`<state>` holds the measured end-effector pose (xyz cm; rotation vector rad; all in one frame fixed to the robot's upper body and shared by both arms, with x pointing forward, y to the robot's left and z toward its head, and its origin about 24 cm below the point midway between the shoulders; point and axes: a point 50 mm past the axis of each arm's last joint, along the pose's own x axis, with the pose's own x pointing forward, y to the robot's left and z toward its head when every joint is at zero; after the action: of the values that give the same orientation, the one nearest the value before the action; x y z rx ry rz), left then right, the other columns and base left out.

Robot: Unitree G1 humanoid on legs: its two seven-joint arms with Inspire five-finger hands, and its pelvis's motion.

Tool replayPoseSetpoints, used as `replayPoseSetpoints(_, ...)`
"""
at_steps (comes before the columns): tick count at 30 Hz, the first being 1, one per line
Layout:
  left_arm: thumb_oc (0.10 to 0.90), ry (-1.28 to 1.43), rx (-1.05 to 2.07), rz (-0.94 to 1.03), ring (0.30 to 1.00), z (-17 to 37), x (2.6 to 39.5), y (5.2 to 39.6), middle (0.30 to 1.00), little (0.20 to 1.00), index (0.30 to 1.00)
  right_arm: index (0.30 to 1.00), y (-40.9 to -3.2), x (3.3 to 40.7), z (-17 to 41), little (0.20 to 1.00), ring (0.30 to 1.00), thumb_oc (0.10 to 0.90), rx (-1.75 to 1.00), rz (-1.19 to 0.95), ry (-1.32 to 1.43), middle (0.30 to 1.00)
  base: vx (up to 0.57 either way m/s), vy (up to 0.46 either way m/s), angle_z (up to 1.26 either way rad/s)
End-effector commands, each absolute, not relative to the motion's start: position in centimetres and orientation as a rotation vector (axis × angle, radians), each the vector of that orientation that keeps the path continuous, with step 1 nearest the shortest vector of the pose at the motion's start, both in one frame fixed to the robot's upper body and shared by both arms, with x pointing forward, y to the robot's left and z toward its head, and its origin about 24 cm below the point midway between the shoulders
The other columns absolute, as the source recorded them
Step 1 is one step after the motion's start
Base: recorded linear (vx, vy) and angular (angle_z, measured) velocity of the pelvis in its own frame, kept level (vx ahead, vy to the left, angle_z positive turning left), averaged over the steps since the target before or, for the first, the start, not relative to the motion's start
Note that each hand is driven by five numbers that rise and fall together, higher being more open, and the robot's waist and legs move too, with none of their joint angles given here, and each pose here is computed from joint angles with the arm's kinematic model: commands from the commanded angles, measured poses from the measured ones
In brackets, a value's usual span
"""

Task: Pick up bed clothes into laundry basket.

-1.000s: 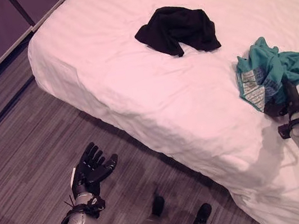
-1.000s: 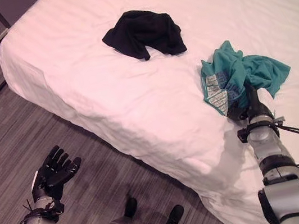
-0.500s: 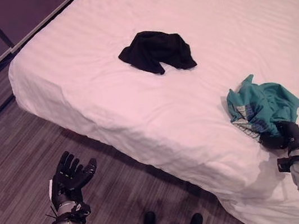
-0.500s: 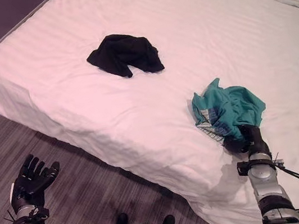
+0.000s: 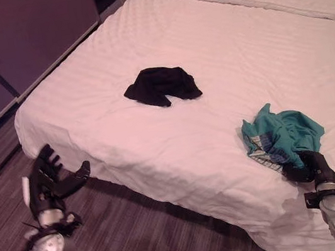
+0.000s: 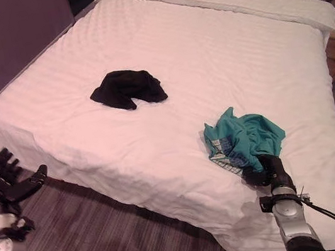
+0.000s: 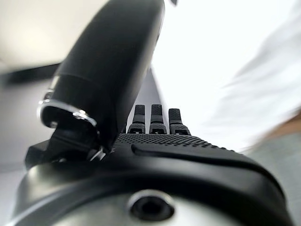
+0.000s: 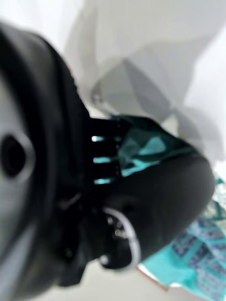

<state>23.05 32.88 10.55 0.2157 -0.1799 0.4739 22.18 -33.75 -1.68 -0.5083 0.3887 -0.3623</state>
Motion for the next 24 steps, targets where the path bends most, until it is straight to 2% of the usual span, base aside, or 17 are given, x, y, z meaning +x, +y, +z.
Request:
replayPoseSetpoints(1,0.8,-0.415,0.451,0.528,0.9,19.2,24.9,35.7,0.9,0.9,0.9,0.3,-34.2,10.1,-9.3,0.3,0.3,0.4,-0.61,-0.156,0.979,0.3,-0.16,-0.273,-0.05)
replayPoseSetpoints(4,0.8,-0.319,0.67,0.41,0.9,21.3,24.9,37.1,0.9,0.9,0.9,0.3,-34.7,9.7,-9.5,0.3,0.3,0.4,-0.593,-0.177,1.007,0.3,-0.2,-0.289,-0.11)
replayPoseSetpoints(12,0.8,-0.334,0.638,0.585,0.9,23.2,24.0,40.3,0.9,0.9,0.9,0.3,-36.8,8.2,-8.4,0.3,0.3,0.4,-0.576,-0.254,1.024,0.3,0.02,-0.023,-0.37)
replayPoseSetpoints(17,0.8,-0.385,0.551,0.689,0.9,25.5,24.0,42.1,0.9,0.9,0.9,0.3,-37.1,7.3,-8.5,0.3,0.3,0.4,-0.55,-0.298,1.033,0.3,0.25,0.176,-0.06)
replayPoseSetpoints(24,0.8,-0.457,0.723,0.675,0.9,31.3,24.4,41.6,0.9,0.9,0.9,0.3,-35.5,8.4,-9.8,0.3,0.3,0.4,-0.459,-0.316,1.031,0.3,0.27,0.28,-0.34)
